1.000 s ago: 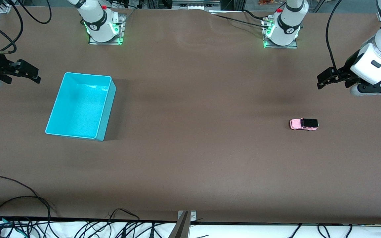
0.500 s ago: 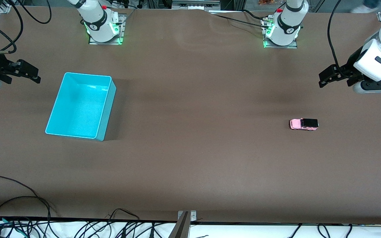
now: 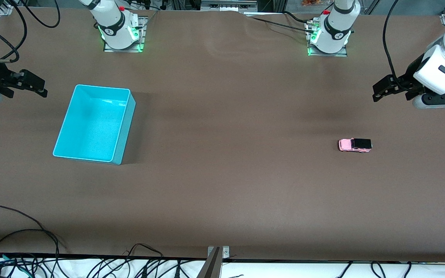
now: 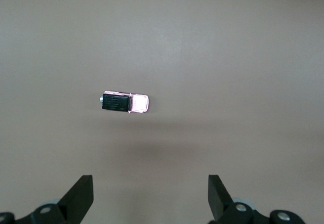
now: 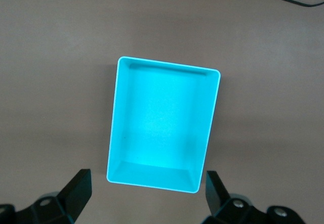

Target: Wind and store pink jeep toy

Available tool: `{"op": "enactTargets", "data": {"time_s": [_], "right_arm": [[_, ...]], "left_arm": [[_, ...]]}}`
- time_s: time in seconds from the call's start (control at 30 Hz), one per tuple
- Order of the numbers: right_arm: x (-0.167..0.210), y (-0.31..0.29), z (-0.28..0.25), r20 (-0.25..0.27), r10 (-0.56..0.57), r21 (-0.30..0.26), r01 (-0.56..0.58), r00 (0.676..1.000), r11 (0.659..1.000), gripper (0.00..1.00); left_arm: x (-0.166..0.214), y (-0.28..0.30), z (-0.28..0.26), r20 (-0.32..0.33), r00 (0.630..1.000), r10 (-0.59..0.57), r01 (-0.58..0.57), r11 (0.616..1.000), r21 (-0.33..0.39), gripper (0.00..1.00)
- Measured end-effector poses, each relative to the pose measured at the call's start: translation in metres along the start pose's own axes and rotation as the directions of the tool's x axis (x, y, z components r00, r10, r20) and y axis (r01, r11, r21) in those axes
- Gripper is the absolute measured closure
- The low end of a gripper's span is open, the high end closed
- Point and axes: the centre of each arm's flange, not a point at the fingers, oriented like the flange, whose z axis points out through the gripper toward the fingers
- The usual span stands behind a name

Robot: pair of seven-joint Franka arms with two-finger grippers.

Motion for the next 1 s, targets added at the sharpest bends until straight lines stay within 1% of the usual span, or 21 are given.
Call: {"op": "enactTargets", "data": {"time_s": [0.9,1.0], "right_arm": [[0.0,0.0001,0.0,0.0,0.0,0.0,0.0,1.0,1.0,0.0],[0.0,0.0001,0.0,0.0,0.0,0.0,0.0,1.0,1.0,0.0]], "left_arm": [[-0.0003,0.0002,0.0007,0.005,1.0,0.001,-0.001,1.0,0.001,0.0],[-0.0003,0.0001,0.0026,0.013,1.0,0.001,-0.001,1.0,0.002,0.0]]}}
